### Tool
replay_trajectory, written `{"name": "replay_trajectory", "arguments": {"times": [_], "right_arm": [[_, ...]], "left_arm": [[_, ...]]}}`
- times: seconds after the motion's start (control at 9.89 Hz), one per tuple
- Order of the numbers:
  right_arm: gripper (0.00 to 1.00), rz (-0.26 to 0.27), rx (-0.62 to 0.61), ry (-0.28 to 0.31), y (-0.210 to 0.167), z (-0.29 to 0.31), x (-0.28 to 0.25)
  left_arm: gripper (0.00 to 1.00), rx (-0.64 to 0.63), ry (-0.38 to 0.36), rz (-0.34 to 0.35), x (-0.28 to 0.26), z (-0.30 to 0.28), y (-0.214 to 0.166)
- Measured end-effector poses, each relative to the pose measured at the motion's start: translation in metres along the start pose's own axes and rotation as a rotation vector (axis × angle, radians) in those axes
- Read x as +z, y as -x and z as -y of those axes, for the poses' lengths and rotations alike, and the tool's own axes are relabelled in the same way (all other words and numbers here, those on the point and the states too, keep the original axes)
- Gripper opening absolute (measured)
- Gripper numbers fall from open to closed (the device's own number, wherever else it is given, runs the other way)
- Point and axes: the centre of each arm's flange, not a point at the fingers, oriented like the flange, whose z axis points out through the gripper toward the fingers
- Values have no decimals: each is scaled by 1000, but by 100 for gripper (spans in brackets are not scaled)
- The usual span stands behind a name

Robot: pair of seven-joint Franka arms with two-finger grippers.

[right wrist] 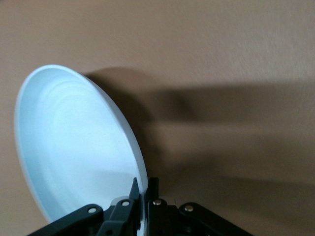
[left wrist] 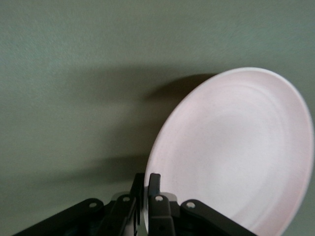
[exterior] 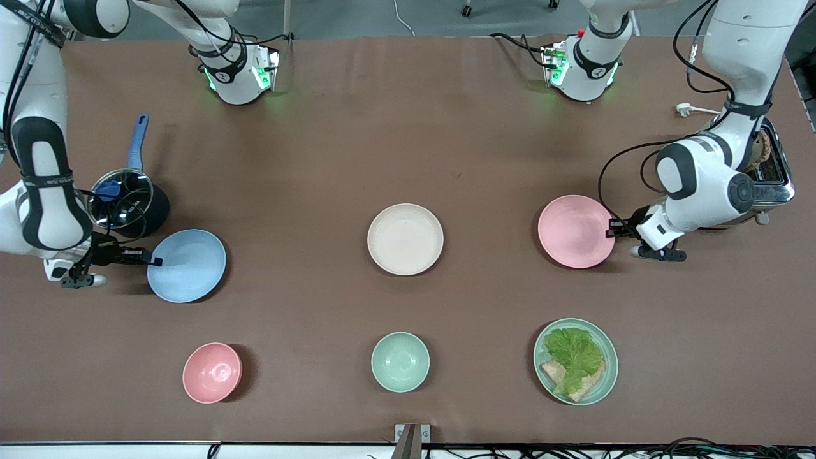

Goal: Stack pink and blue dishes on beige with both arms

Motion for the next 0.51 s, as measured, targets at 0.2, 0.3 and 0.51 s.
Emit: {"name": "replay_trajectory", "arguments": {"times": [0.2, 0.3, 0.51], "right_arm": [[7, 53, 28, 21, -21, 18, -41], [7, 81, 30, 41, -31, 32, -64], [7, 121, 42, 60, -44, 62, -106]], "left_arm": [[6, 44, 27, -12, -48, -29, -14], [6, 59, 36, -29, -66, -66, -19], [6, 23, 60, -37, -60, -177, -20]]}}
